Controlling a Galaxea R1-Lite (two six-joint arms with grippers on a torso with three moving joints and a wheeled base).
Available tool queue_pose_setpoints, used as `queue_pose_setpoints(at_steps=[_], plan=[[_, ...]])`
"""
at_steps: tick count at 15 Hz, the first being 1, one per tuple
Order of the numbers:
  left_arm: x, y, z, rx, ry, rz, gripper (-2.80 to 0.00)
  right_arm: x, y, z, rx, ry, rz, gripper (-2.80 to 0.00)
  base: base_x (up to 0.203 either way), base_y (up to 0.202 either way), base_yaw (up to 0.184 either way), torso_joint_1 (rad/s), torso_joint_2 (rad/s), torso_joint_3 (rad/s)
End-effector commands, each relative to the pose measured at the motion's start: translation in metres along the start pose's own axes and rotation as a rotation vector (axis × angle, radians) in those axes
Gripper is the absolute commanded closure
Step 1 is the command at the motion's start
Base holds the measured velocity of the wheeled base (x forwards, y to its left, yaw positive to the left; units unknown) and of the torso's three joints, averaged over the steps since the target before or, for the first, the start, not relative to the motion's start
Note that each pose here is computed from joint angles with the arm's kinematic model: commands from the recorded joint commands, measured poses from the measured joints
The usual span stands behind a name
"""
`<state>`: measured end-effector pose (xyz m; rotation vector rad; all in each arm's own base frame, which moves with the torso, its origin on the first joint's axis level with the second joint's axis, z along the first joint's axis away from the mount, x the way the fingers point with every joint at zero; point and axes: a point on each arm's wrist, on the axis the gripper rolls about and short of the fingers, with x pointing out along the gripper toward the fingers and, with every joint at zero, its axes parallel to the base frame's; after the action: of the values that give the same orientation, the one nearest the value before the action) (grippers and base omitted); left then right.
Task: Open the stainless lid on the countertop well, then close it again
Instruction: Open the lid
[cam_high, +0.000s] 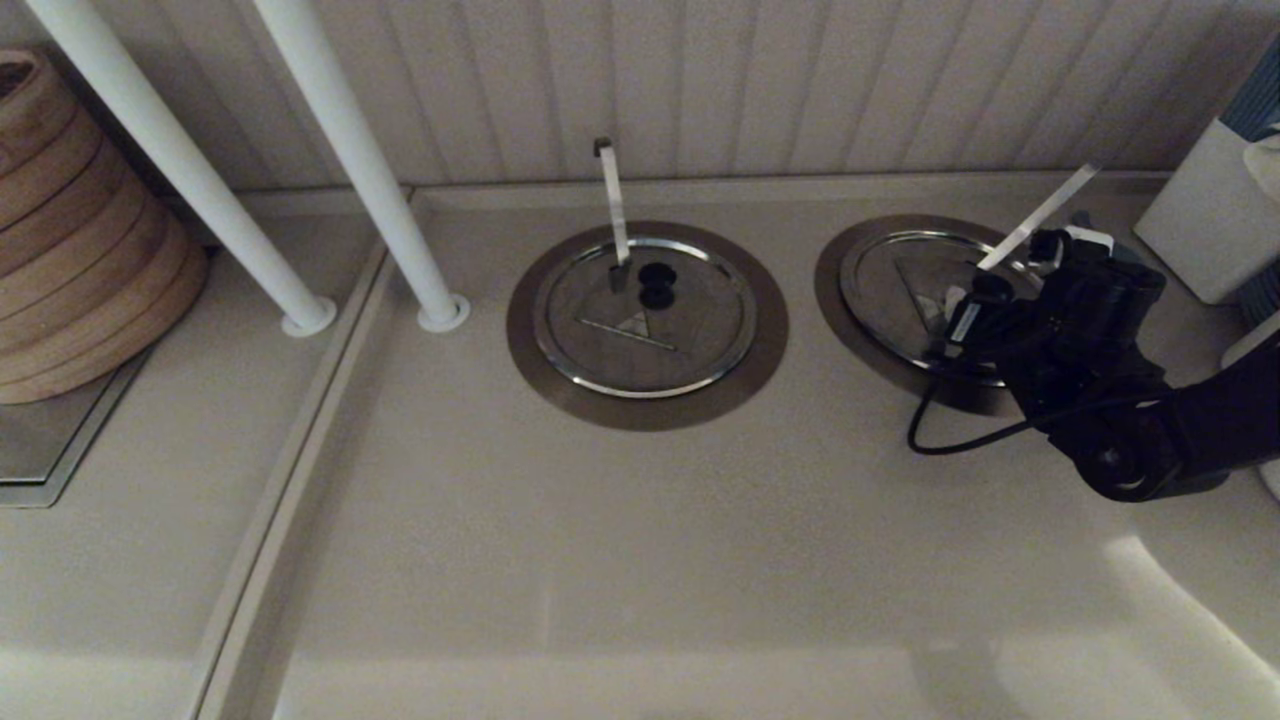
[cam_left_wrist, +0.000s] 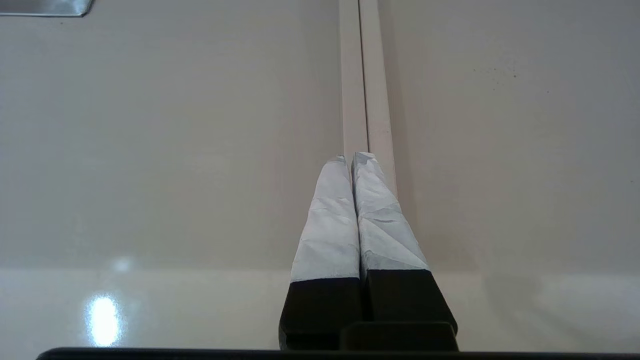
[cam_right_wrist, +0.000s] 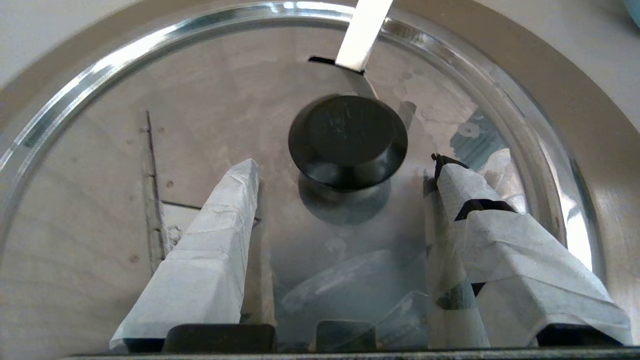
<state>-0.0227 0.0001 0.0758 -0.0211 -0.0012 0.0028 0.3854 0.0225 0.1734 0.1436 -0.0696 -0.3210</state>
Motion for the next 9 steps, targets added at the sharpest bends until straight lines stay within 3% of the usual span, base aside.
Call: queue_pose_setpoints(at_steps=[1, 9], plan=[[0.0, 0.0, 0.0, 0.0, -0.001, 0.0, 0.0, 0.0005, 0.0007, -0.0008, 0.003, -0.003, 0.0, -2.8, 0.0, 0.0, 0.0, 0.0, 0.0, 0.0], [0.0, 0.0, 0.0, 0.0, 0.0, 0.0, 0.0, -0.005, 0.0101, 0.0045, 0.017, -0.029, 0.03, -2.8, 0.0, 0.0, 0.0, 0.0, 0.0, 0.0]])
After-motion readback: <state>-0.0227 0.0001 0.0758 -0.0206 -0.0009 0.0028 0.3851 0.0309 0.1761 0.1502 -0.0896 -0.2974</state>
